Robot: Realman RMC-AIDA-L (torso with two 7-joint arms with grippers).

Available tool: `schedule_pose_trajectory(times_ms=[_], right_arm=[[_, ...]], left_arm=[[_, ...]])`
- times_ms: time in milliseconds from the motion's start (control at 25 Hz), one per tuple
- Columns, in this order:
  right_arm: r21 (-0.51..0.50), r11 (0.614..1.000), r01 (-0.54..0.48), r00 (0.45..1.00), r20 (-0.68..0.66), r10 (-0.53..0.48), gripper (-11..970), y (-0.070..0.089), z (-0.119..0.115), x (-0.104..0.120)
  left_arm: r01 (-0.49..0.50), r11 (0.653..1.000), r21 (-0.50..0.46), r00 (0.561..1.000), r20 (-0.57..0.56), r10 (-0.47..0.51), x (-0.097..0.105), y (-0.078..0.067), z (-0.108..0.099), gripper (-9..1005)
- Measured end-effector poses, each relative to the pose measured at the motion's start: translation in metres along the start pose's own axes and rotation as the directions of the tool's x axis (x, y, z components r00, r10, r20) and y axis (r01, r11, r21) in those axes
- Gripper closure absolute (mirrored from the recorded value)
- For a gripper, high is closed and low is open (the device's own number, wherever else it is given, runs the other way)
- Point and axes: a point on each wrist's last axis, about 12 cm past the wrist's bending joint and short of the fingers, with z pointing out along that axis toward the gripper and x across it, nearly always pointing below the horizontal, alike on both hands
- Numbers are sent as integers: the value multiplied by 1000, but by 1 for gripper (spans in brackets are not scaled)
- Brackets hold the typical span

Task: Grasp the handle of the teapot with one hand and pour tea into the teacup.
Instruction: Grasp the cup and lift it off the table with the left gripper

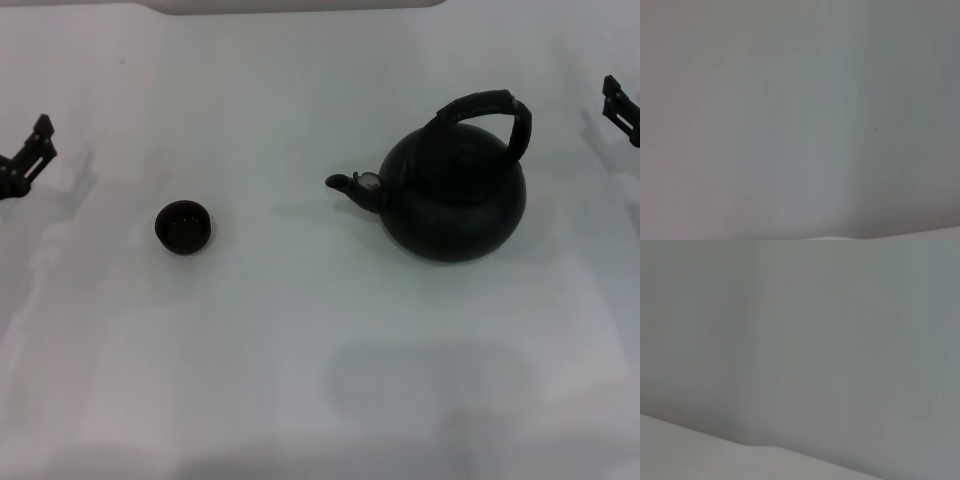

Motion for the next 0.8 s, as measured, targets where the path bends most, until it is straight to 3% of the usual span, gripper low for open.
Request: schedule_pose_trajectory(times_ms=[520, 800], right_arm=[[14, 1000, -1, 1000, 15, 1, 115, -3, 3, -4], [18, 1000, -3, 1000, 15, 3, 115, -3, 3, -4]], left_arm=[[-19, 999, 26, 1000, 2, 18, -2, -1, 4, 118], [-11, 993, 116, 1000, 1, 11, -7, -12, 13, 118]])
